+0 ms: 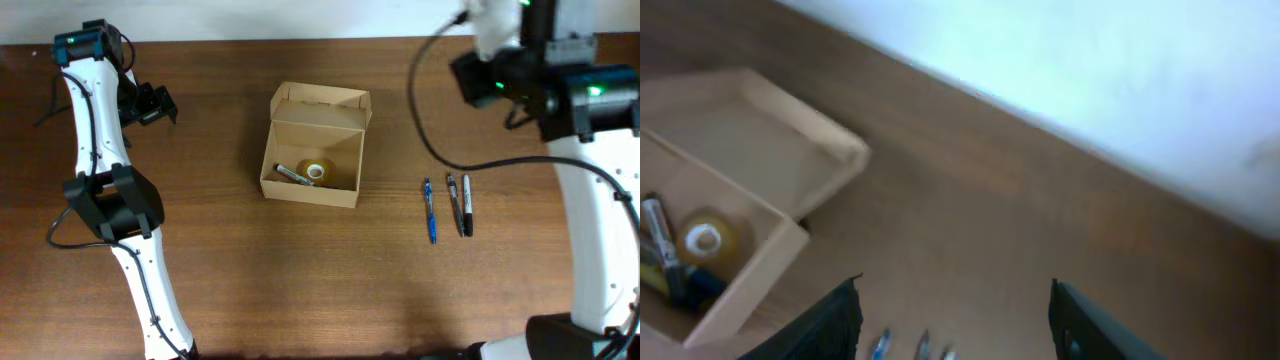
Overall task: Pack container
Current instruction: 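Grasp the blue pen on the table with the right gripper, then carry the blue pen into the box and release it, then grasp the clear pen on the table with the right gripper, then carry the clear pen into the box and release it, then grasp the black Sharpie marker with the right gripper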
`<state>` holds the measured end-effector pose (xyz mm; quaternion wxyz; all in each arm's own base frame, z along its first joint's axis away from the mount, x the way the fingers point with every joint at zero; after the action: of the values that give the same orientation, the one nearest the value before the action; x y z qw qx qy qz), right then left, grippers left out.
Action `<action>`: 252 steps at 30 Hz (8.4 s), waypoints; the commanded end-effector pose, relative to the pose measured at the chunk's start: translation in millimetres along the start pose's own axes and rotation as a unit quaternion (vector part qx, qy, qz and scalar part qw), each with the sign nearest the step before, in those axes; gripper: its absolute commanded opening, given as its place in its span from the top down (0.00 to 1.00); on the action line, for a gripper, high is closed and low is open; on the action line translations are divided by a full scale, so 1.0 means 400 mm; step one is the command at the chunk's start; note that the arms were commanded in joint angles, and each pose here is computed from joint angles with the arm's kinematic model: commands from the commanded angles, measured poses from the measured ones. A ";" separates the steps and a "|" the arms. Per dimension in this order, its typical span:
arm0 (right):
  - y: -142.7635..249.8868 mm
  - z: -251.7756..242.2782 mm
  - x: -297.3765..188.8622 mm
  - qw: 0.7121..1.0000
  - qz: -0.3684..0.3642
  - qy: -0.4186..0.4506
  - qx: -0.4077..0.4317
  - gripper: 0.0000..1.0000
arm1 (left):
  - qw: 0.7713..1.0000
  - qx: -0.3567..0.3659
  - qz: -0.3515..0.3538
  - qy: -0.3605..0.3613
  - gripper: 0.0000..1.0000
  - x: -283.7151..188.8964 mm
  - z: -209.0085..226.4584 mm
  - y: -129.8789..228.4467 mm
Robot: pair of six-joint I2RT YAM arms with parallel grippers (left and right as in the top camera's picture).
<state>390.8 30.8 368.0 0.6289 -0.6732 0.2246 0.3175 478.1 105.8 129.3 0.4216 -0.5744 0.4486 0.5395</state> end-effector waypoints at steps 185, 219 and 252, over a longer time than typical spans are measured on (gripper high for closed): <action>0.403 -0.033 0.428 0.939 0.298 -0.004 0.170 0.96 | 1.000 -0.001 0.006 -0.005 0.00 0.013 0.008 0.000; 0.361 0.708 0.517 0.835 0.219 -0.283 -0.417 0.96 | 1.000 -0.001 0.006 -0.005 0.00 0.013 0.008 0.000; -0.021 0.001 -0.043 0.998 0.020 0.063 -0.016 0.39 | 1.000 -0.001 0.006 -0.005 0.00 0.013 0.008 0.000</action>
<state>385.8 58.8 411.0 0.5855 -0.7269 0.2214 0.2826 478.1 105.8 129.3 0.4217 -0.5744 0.4485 0.5395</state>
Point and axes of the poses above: each gripper's point midway between its finger pads, its own x axis out along the fingers, its own z axis along the line the jaws close on, y = z × x, the point moved 5 cm from there along -x, back along the fingers, and after that the axes turned 15 degrees about x, right-handed, at the moved point
